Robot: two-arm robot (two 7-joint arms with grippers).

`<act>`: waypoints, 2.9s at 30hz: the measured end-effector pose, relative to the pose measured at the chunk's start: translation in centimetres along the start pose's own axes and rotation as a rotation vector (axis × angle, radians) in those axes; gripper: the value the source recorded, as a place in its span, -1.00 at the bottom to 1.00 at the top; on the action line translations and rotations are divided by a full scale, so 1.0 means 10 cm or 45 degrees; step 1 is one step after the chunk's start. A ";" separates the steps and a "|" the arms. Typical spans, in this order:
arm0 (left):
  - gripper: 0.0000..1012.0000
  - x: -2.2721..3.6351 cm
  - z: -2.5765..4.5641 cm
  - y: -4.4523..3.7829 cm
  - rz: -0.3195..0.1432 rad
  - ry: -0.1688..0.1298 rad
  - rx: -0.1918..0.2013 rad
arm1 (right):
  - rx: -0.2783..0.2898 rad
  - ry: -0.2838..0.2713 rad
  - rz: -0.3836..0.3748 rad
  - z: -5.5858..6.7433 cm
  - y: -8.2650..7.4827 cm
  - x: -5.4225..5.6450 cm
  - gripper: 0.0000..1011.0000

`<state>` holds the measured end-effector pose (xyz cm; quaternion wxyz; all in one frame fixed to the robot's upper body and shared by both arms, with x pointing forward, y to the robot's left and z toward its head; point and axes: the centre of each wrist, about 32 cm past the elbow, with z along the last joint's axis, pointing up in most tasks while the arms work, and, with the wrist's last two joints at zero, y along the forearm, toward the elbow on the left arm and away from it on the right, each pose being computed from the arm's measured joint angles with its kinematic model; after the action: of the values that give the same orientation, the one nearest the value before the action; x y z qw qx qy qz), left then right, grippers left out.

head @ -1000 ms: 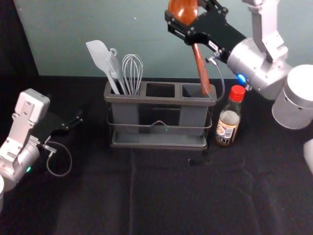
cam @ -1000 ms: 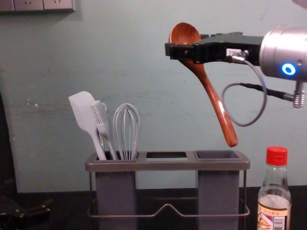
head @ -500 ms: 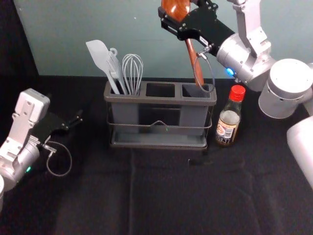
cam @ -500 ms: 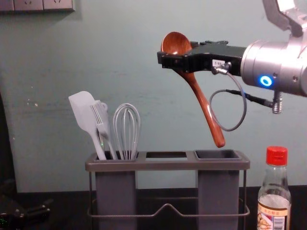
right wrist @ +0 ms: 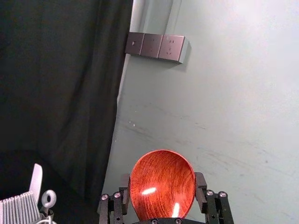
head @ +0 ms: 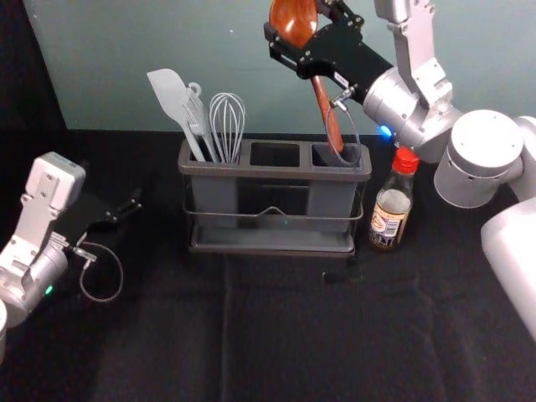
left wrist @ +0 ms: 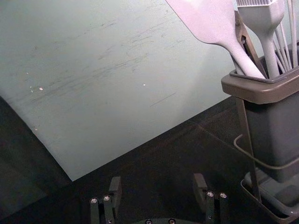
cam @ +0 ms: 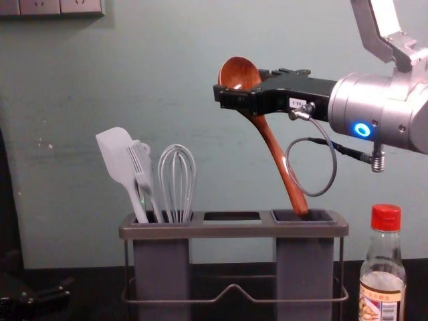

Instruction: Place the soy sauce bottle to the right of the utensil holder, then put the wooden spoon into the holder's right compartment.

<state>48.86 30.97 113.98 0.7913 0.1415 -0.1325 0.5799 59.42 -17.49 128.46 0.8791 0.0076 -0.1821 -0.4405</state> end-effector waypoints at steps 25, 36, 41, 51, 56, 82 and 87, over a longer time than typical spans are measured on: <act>0.99 0.000 0.000 0.000 0.000 0.000 0.000 | -0.036 0.058 0.003 -0.26 -0.19 -0.07 0.66; 0.99 0.000 0.000 0.000 0.000 0.000 0.000 | -0.055 0.089 0.008 -0.43 -0.33 -0.09 0.66; 0.99 0.000 0.000 0.000 0.000 0.000 0.000 | -0.064 0.101 0.011 -0.48 -0.38 -0.10 0.66; 0.99 0.000 0.000 0.000 0.000 0.000 0.000 | -0.078 0.121 0.019 -0.55 -0.44 -0.13 0.66; 0.99 0.000 0.000 0.000 0.000 0.000 0.000 | -0.087 0.131 0.021 -0.58 -0.46 -0.14 0.66; 0.99 0.000 0.000 0.000 0.000 0.000 0.000 | -0.095 0.150 0.031 -0.57 -0.55 -0.19 0.66; 0.99 0.000 0.000 0.000 0.000 0.000 0.000 | -0.094 0.149 0.030 -0.57 -0.55 -0.18 0.66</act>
<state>48.86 30.97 113.98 0.7913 0.1415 -0.1325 0.5799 56.05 -20.25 121.62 0.8931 -0.0014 -0.1139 -0.4352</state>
